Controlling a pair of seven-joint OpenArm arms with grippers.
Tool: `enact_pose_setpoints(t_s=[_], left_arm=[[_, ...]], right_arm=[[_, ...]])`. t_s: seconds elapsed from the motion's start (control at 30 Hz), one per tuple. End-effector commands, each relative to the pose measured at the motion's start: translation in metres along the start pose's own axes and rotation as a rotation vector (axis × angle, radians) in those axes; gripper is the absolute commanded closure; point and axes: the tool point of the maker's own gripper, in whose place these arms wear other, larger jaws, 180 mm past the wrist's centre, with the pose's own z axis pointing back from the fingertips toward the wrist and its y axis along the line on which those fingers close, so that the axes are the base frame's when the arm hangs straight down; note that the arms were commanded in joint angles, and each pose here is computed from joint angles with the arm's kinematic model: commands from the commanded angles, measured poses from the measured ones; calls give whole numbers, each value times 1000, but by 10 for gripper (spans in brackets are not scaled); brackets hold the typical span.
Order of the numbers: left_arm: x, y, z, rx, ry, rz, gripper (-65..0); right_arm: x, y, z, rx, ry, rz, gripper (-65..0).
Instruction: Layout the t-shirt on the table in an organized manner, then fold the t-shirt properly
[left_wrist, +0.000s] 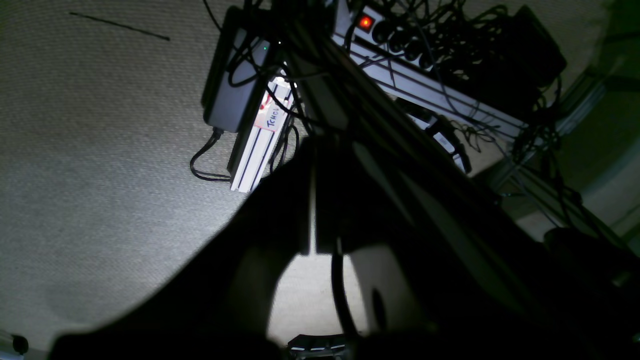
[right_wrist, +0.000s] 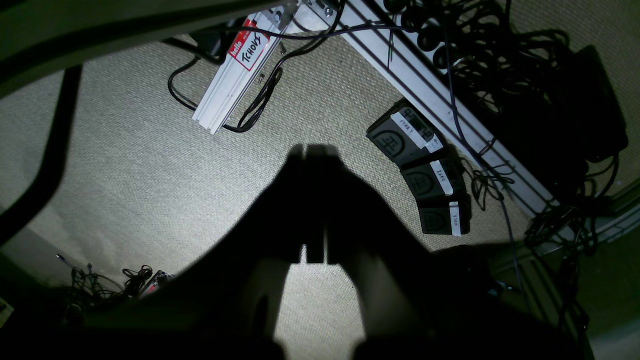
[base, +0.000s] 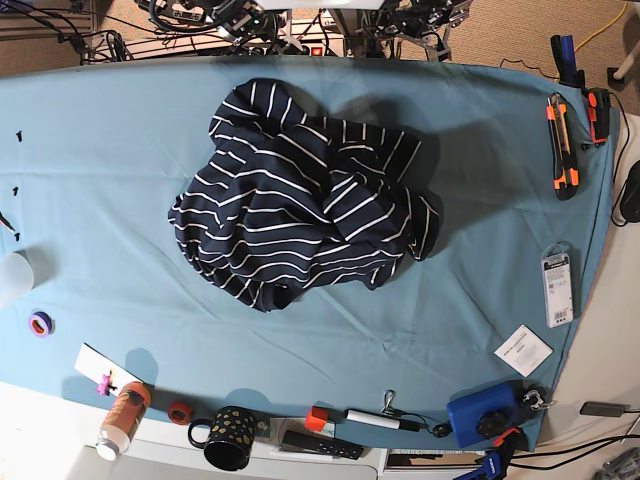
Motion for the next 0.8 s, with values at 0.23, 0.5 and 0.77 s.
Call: enact_pose_setpoints(t_s=[0.23,0.5,0.77], left_arm=[[-9,16,5,27,6,-104,0],[-21,52,24,95,-22,-148,0],[-30,70,50,74,-70,-191,0]], right_arm=[[-12,-5,2,-2,47,0,0],[-29,-3,8,-11,45,10,0],[-51,-19,39,-41,-6,-63,0]])
